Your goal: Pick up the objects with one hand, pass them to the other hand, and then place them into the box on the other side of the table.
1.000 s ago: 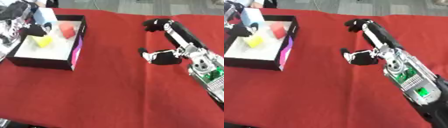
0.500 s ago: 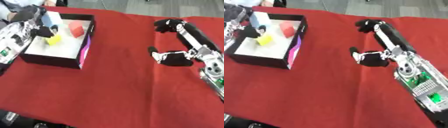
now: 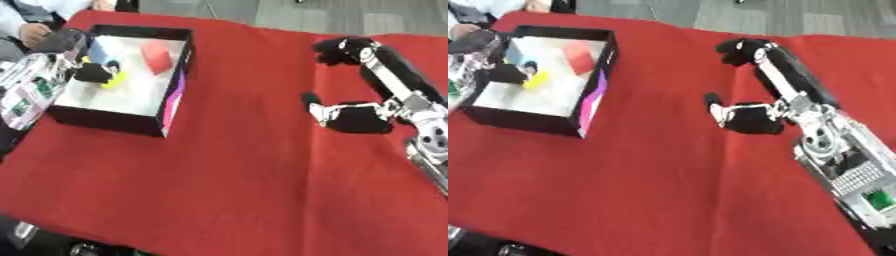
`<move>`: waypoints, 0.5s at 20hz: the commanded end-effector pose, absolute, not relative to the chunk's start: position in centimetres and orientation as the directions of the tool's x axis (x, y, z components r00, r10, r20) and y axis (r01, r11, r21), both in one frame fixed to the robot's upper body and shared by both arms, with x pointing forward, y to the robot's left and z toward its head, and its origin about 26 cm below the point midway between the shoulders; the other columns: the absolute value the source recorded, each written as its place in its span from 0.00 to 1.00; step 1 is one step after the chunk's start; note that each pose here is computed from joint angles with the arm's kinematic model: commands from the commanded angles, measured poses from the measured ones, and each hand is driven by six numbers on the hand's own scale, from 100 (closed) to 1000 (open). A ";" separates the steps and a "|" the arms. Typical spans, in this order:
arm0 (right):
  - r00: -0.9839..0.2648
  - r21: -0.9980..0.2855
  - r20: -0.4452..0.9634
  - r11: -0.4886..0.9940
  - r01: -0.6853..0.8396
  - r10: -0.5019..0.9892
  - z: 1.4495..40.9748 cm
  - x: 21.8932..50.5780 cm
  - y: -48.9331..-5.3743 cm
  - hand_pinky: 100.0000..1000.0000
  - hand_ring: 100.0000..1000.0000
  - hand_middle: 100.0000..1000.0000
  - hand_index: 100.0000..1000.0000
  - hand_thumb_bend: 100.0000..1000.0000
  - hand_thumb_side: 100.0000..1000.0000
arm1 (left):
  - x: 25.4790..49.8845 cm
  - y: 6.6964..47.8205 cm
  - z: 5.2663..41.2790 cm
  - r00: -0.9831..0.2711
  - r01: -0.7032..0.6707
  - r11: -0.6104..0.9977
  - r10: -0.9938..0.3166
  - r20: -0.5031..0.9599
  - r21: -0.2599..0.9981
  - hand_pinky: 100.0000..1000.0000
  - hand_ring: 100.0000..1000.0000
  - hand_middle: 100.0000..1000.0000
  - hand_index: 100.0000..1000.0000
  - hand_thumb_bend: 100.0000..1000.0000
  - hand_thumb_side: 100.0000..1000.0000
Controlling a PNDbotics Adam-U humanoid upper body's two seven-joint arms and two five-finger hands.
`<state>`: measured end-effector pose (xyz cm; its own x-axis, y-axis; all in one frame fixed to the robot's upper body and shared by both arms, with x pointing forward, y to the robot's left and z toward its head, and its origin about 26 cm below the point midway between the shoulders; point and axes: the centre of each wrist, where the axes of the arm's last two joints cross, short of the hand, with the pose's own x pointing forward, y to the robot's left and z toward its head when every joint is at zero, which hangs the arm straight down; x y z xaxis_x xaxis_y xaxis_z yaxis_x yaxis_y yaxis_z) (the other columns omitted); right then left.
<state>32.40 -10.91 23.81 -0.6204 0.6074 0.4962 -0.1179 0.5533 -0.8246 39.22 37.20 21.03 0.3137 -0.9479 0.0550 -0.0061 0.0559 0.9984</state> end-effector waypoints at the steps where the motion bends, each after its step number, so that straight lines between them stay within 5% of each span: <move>1: -0.635 -0.822 0.479 0.563 -0.083 0.607 25.0 32.2 -11.5 0.89 0.78 0.69 0.82 0.19 0.00 | 39.1 37.7 22.6 0.334 -0.035 0.011 -0.942 0.022 0.999 0.81 0.85 0.74 0.85 0.71 0.96; 9: -0.633 -0.819 0.483 0.568 -0.082 0.605 25.1 32.1 -11.6 0.89 0.78 0.69 0.82 0.18 0.00 | 38.9 37.5 23.1 0.336 -0.050 0.021 -0.941 0.037 0.999 0.81 0.85 0.74 0.85 0.70 0.96; 10: -0.633 -0.819 0.483 0.568 -0.081 0.605 25.1 32.1 -11.6 0.89 0.78 0.69 0.82 0.15 0.00 | 38.9 37.5 23.1 0.336 -0.051 0.021 -0.941 0.037 0.998 0.80 0.82 0.73 0.83 0.52 0.94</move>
